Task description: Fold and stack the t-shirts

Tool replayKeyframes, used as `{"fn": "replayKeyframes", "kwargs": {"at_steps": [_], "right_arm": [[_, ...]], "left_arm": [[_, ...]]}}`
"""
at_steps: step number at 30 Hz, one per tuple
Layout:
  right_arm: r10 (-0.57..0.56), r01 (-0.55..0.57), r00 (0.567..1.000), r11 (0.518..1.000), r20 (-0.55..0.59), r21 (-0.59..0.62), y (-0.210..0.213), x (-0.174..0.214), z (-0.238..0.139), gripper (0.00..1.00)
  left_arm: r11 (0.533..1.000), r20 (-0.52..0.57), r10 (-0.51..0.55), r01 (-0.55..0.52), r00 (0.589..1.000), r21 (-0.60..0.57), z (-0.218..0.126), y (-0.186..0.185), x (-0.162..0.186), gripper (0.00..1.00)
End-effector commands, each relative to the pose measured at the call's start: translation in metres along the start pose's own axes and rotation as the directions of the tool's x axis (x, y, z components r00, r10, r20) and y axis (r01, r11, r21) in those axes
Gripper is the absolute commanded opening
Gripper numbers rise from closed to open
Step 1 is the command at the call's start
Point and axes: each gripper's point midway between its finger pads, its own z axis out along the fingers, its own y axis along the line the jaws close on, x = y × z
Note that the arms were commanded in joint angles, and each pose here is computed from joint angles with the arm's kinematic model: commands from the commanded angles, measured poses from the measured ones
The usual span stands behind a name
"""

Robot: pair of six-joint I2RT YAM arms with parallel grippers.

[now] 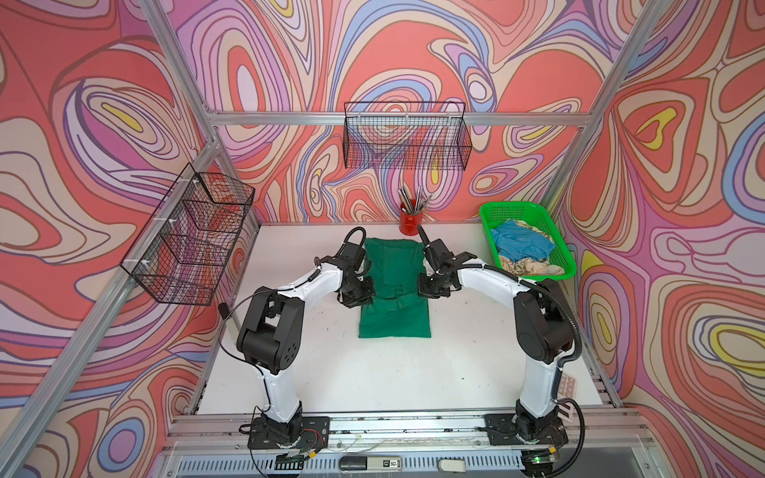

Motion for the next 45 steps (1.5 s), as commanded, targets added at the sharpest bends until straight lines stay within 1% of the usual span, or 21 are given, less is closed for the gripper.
{"fn": "replayKeyframes", "kwargs": {"at_steps": [1,2,3,4,6,7,9,11,14,15,18,21,24,27,29,35,38,40,42,45], "right_arm": [[-0.011,0.011,1.0,1.0,0.012,-0.005,0.001,-0.009,0.004,0.0],[-0.011,0.011,1.0,1.0,0.012,-0.002,0.0,-0.009,0.005,0.0],[-0.013,0.013,1.0,1.0,0.013,-0.001,0.0,-0.01,0.006,0.0],[-0.016,0.016,1.0,1.0,0.019,-0.005,0.002,-0.012,0.004,0.06],[-0.022,0.022,0.999,1.0,0.03,-0.015,0.006,-0.016,-0.002,0.25],[-0.024,0.025,0.999,0.999,0.04,-0.022,0.009,-0.018,-0.007,0.36],[-0.023,0.025,0.998,0.999,0.061,-0.028,0.011,-0.021,-0.02,0.45],[-0.01,0.012,0.998,0.999,0.069,-0.038,0.012,-0.015,-0.031,0.52],[0.021,-0.017,0.998,0.997,0.058,-0.074,0.015,0.004,-0.041,0.53],[0.029,-0.025,0.998,0.996,0.054,-0.086,0.017,0.012,-0.043,0.55],[0.043,-0.038,0.999,0.99,0.033,-0.132,0.03,0.037,-0.044,0.56],[0.053,-0.053,0.999,0.981,-0.001,-0.184,0.045,0.056,-0.031,0.56],[0.052,-0.052,0.999,0.977,-0.006,-0.204,0.053,0.058,-0.02,0.56],[0.053,-0.056,0.998,0.98,-0.021,-0.192,0.052,0.057,-0.002,0.55],[0.044,-0.047,0.999,0.981,-0.024,-0.186,0.053,0.054,0.004,0.55],[0.028,-0.032,0.999,0.984,-0.026,-0.177,0.055,0.042,0.021,0.54],[0.029,-0.027,1.0,0.985,0.01,-0.169,0.053,0.02,0.024,0.53],[0.036,-0.029,0.999,0.986,0.039,-0.167,0.051,-0.001,0.025,0.53],[0.042,-0.031,0.997,0.988,0.067,-0.153,0.047,-0.022,0.026,0.53],[0.046,-0.031,0.993,0.99,0.111,-0.138,0.043,-0.053,0.024,0.53]], "left_arm": [[1.0,0.025,-0.009,0.009,1.0,-0.002,0.0,0.0,-0.011,0.0],[1.0,0.026,-0.011,0.011,1.0,0.0,0.0,0.0,-0.012,0.03],[1.0,0.026,-0.011,0.011,1.0,0.0,0.0,-0.001,-0.012,0.11],[1.0,0.031,-0.014,0.014,0.999,-0.001,-0.001,-0.001,-0.013,0.2],[1.0,0.043,-0.015,0.016,0.999,-0.008,-0.005,0.0,-0.013,0.31],[1.0,0.057,-0.014,0.015,0.998,-0.012,-0.01,0.0,-0.014,0.37],[1.0,0.093,-0.01,0.013,0.996,-0.028,-0.023,0.001,-0.014,0.45],[0.999,0.128,-0.007,0.011,0.992,-0.036,-0.039,0.002,-0.012,0.49],[1.0,0.152,-0.008,0.012,0.988,-0.027,-0.054,0.003,-0.002,0.52],[1.0,0.15,-0.006,0.009,0.989,-0.02,-0.057,0.003,0.004,0.52],[1.0,0.111,0.003,-0.003,0.994,0.006,-0.053,-0.002,0.029,0.52],[0.998,0.036,0.018,-0.02,0.999,0.053,-0.037,-0.012,0.06,0.5],[0.997,-0.027,0.036,-0.034,0.999,0.071,-0.017,-0.02,0.082,0.48],[0.997,-0.058,0.025,-0.02,0.998,0.073,0.0,-0.022,0.088,0.46],[0.997,-0.044,0.017,-0.014,0.999,0.069,0.008,-0.022,0.082,0.46],[0.997,-0.02,0.05,-0.049,0.999,0.058,0.026,-0.037,0.053,0.45],[0.998,-0.005,0.052,-0.052,0.999,0.037,0.038,-0.036,0.035,0.45],[0.998,0.021,0.047,-0.048,0.999,0.038,0.04,-0.037,0.017,0.44],[0.998,0.063,0.054,-0.056,0.997,0.025,0.035,-0.039,-0.005,0.44],[0.998,0.151,0.051,-0.055,0.987,0.022,0.017,-0.045,-0.043,0.44]]}}
